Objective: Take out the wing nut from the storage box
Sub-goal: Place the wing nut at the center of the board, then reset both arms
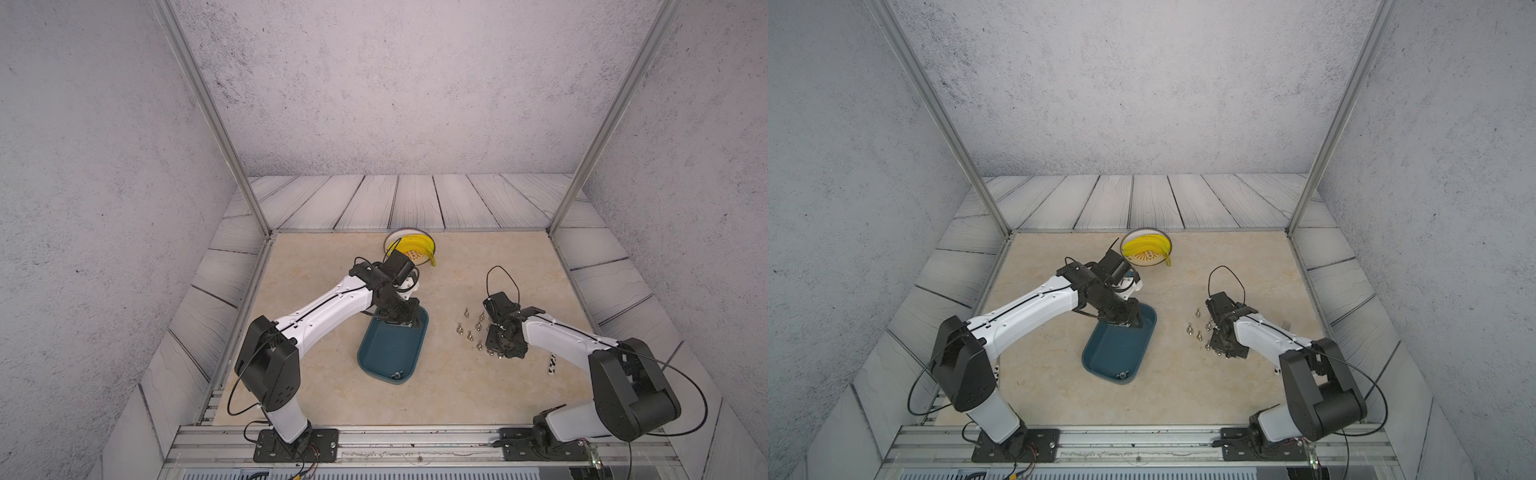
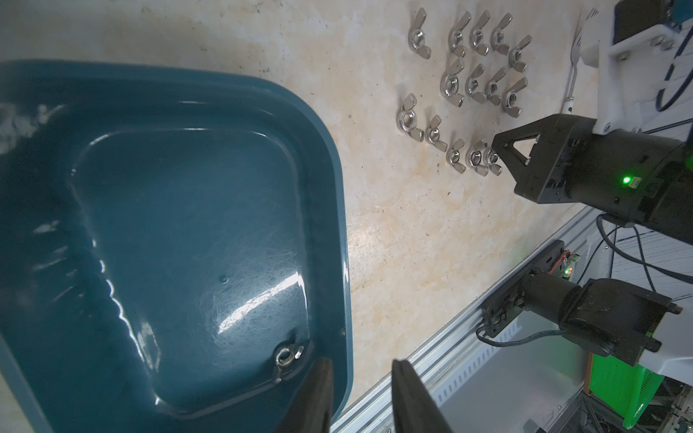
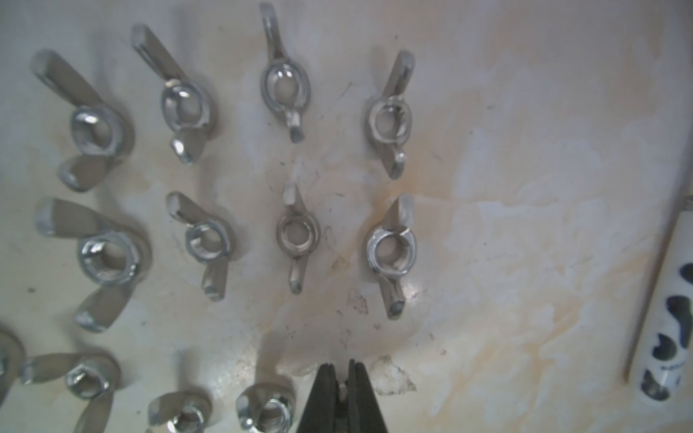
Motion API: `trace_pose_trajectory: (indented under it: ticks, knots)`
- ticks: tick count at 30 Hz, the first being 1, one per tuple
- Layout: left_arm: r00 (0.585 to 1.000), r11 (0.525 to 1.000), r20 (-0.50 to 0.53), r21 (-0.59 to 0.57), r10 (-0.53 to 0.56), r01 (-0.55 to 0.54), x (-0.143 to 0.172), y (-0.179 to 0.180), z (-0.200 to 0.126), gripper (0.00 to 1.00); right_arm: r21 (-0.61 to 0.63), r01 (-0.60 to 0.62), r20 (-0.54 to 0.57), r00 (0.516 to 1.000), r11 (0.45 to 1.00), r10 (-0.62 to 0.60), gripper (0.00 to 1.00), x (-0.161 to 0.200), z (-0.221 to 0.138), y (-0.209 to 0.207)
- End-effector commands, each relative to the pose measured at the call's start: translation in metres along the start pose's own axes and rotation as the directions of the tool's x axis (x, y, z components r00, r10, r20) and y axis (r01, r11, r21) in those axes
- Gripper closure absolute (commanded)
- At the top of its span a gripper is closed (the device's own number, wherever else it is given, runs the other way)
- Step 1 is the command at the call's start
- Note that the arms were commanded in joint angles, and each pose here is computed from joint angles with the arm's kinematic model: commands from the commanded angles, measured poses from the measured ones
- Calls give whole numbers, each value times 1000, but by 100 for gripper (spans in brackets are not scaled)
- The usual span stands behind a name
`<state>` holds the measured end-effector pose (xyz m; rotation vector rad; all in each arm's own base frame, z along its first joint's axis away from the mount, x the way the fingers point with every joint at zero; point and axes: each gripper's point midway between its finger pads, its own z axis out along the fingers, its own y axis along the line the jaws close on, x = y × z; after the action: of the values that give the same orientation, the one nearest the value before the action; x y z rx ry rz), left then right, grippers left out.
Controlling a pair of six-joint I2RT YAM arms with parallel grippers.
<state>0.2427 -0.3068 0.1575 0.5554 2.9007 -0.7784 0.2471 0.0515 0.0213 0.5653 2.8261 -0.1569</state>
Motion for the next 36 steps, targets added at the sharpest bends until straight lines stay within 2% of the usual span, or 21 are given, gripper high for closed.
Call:
trace_pose_trajectory:
  ticks: [1,9,16,20,22,24,26,28,29,30,31,32,33,34,36]
  knots:
    - [1000,1000,-8,-21,10,-10,5,6,-3,66,14,-9,-26,1000,1000,10,88,6,4,-4]
    - [1000,999,-2,-29,17,-17,5,8,-4,66,18,-4,-12,1000,1000,4,80,5,-1,-7]
    - [1000,998,20,-56,24,-22,-1,12,-12,65,29,37,37,999,999,-38,72,-10,-22,-9]
    - [993,988,91,-148,69,-55,-16,22,-39,61,-2,67,94,993,998,-67,69,-26,-52,-7]
    - [976,978,197,-200,92,-52,-32,24,-68,61,-68,102,165,982,992,-90,65,-41,-78,3]
    - [927,980,354,-185,128,-65,-56,14,-104,59,-105,142,254,961,984,-112,59,-61,-109,9]
    - [822,974,540,-216,182,-74,-82,8,-146,52,-86,162,376,919,983,-119,41,-89,-143,8]
    - [730,954,649,-298,214,-14,-99,19,-184,43,-22,172,462,875,985,-143,37,-113,-172,0]
    - [697,938,683,-344,219,42,-105,31,-200,34,29,166,505,849,986,-158,36,-125,-185,-6]
    - [675,927,707,-364,211,92,-110,43,-212,3,66,152,538,827,986,-164,36,-134,-198,-12]
    - [656,920,731,-365,187,144,-113,57,-223,1,82,127,565,811,989,-151,32,-142,-210,-16]
    - [632,911,760,-356,150,211,-115,73,-234,1,66,93,587,802,993,-114,6,-146,-220,-18]
    - [606,892,786,-354,120,282,-114,89,-242,0,56,98,605,789,994,-111,0,-150,-227,-17]
    - [571,852,814,-368,103,371,-110,110,-252,0,36,119,623,774,992,-115,0,-152,-233,-13]
    - [478,734,872,-396,110,552,-96,149,-274,0,17,147,663,739,989,-122,0,-155,-238,-9]
